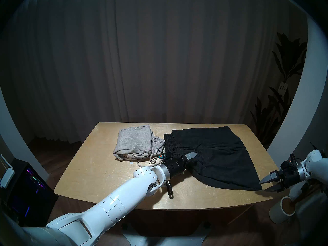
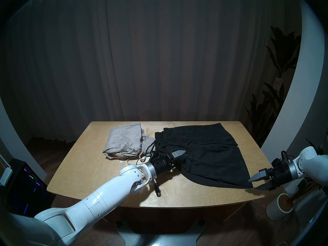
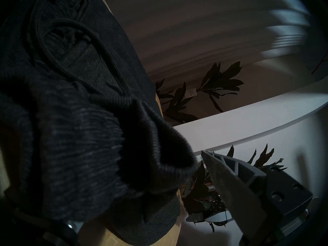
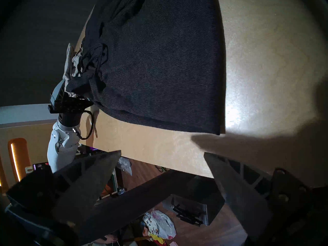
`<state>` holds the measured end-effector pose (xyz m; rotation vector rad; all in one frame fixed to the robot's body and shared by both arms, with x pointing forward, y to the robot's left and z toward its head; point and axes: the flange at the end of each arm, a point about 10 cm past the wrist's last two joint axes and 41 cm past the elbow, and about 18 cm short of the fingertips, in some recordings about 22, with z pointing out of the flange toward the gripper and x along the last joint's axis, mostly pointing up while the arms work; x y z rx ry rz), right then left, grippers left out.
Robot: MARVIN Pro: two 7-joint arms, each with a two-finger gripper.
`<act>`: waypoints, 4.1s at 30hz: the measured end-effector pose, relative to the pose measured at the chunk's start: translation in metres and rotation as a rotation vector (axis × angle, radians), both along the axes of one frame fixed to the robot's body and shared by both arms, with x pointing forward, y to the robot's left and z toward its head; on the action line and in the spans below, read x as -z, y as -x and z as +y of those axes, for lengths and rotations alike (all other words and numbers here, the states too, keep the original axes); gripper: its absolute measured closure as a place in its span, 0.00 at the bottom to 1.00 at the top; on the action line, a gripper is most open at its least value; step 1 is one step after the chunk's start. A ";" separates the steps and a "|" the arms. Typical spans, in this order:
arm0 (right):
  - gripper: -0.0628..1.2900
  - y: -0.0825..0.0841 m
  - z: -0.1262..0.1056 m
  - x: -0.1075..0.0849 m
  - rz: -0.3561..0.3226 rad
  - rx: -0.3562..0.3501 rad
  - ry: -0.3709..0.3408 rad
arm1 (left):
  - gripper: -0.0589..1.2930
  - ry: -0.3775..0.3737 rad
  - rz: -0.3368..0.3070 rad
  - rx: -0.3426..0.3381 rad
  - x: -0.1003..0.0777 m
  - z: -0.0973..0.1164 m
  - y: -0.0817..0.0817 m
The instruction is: Fold pants twice and stack them
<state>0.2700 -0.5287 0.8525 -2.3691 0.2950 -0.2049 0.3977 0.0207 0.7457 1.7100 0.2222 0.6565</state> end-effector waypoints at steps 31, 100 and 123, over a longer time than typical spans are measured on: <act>0.05 0.006 -0.024 0.007 -0.010 0.090 0.015 | 0.08 -0.003 -0.038 0.025 0.001 0.001 0.001; 0.08 0.022 -0.040 0.046 -0.055 0.313 -0.101 | 0.08 -0.039 -0.102 0.090 0.003 0.002 0.003; 0.07 0.025 -0.027 0.047 -0.024 0.260 -0.147 | 0.08 -0.039 -0.121 0.089 0.004 0.002 0.005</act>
